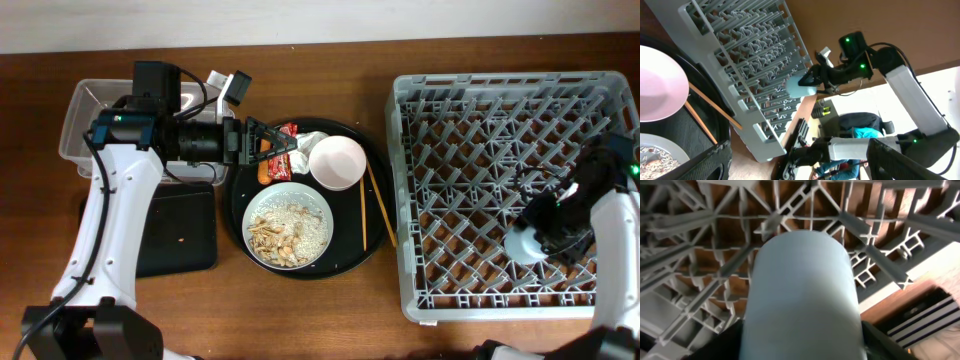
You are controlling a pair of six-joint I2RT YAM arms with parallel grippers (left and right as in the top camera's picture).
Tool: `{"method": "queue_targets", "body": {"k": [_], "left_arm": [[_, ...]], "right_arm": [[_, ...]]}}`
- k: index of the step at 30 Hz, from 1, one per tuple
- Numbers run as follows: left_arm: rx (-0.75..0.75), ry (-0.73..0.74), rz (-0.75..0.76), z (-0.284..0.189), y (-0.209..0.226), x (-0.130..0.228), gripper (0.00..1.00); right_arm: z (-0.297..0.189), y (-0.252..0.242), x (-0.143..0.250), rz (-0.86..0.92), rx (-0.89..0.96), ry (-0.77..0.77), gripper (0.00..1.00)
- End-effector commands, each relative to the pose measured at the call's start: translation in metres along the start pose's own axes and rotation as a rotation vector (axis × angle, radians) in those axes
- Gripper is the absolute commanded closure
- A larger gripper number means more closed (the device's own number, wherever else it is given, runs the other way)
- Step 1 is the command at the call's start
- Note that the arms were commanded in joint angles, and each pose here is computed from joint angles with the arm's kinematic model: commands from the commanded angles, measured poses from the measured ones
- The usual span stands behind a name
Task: Sort waste into correct bins and load items into the dishwasher rack
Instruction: 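Lower the blue cup upside down into the rack with the right gripper, then reach the right gripper to the pink bowl and grasp its rim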
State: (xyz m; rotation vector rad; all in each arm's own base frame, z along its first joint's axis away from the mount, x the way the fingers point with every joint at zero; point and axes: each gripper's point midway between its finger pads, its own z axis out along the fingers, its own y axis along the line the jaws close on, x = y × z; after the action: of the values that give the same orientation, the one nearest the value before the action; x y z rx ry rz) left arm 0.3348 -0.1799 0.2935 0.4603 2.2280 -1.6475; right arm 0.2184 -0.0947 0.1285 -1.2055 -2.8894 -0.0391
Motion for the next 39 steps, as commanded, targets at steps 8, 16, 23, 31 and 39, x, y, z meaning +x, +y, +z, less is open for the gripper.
{"method": "queue_targets", "body": {"k": [8,16,23,31,39], "left_arm": [[-0.080,0.018,0.034,0.004,0.007,0.002,0.08],[-0.581,0.022,-0.137,-0.008,0.079,0.010,0.29],[-0.896,-0.145,-0.096,-0.065,0.067,-0.001,0.32],[-1.082,-0.327,0.026,-0.124,0.010,0.008,0.01],[-1.080,-0.337,0.035,-0.128,-0.001,0.016,0.01]], "right_arm": [[-0.077,0.061,-0.003,-0.232,-0.342,-0.190,0.08],[-0.139,0.181,0.079,-0.786,-0.618,-0.382,0.30],[-0.076,0.258,0.098,-0.874,-0.405,-0.402,0.37],[0.022,0.317,0.058,-0.748,-0.215,-0.474,0.36],[0.081,0.336,0.047,-0.725,-0.189,-0.439,0.49]]}}
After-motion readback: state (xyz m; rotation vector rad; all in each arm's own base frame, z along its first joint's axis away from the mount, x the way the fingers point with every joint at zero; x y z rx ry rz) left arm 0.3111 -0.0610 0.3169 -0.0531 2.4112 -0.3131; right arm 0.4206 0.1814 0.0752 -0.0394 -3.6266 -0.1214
